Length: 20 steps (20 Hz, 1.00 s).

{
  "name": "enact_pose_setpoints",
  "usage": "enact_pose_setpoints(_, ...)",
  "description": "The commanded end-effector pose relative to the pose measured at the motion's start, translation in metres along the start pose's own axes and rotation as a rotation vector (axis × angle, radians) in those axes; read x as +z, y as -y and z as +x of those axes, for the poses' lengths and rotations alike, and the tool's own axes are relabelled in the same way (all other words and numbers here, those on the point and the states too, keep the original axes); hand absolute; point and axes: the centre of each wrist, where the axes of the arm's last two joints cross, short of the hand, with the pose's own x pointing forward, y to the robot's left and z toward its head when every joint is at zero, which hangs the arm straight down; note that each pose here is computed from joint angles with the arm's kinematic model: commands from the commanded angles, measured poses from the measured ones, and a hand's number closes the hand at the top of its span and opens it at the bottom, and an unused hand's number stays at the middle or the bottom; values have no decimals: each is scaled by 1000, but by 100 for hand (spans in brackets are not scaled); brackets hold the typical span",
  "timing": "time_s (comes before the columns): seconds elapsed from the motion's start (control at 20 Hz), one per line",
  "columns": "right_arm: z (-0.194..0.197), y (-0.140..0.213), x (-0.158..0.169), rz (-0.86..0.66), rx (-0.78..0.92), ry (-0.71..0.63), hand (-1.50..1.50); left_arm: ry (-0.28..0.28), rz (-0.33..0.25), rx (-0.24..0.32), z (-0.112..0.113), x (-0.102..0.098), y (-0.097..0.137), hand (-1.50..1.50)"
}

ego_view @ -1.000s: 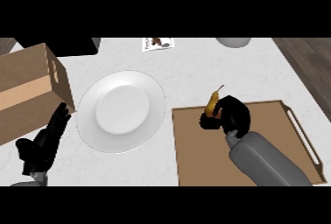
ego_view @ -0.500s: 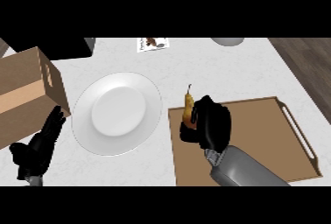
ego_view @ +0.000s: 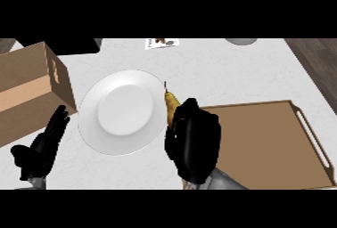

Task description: Pick the pear from the tray and place it in the plate

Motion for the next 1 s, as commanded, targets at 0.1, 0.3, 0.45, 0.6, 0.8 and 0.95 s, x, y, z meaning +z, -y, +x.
enact_pose_setpoints(0.1, 20, 25, 7, -69, 67, -230, 150, 43, -50, 6, 3, -7, 21, 0)
enact_pose_setpoints(0.3, 28, 29, 0, -39, 36, -217, 150, 61, -108, 0, 21, -23, 8, 0)
enact_pose_setpoints(0.45, 30, 23, -15, -47, 57, -240, 150, 78, -121, 14, 21, -22, 21, 0)
enact_pose_setpoints(0.6, 34, 16, -21, -28, 39, -235, 150, 77, -128, 7, 26, -30, 38, 0)
enact_pose_setpoints(0.8, 39, 2, -46, -26, 45, -272, 150, 79, -139, -4, 30, -34, 26, 0)
enact_pose_setpoints(0.95, 41, -6, -63, -44, 37, -301, 150, 110, -174, 0, 36, -35, 30, 0)
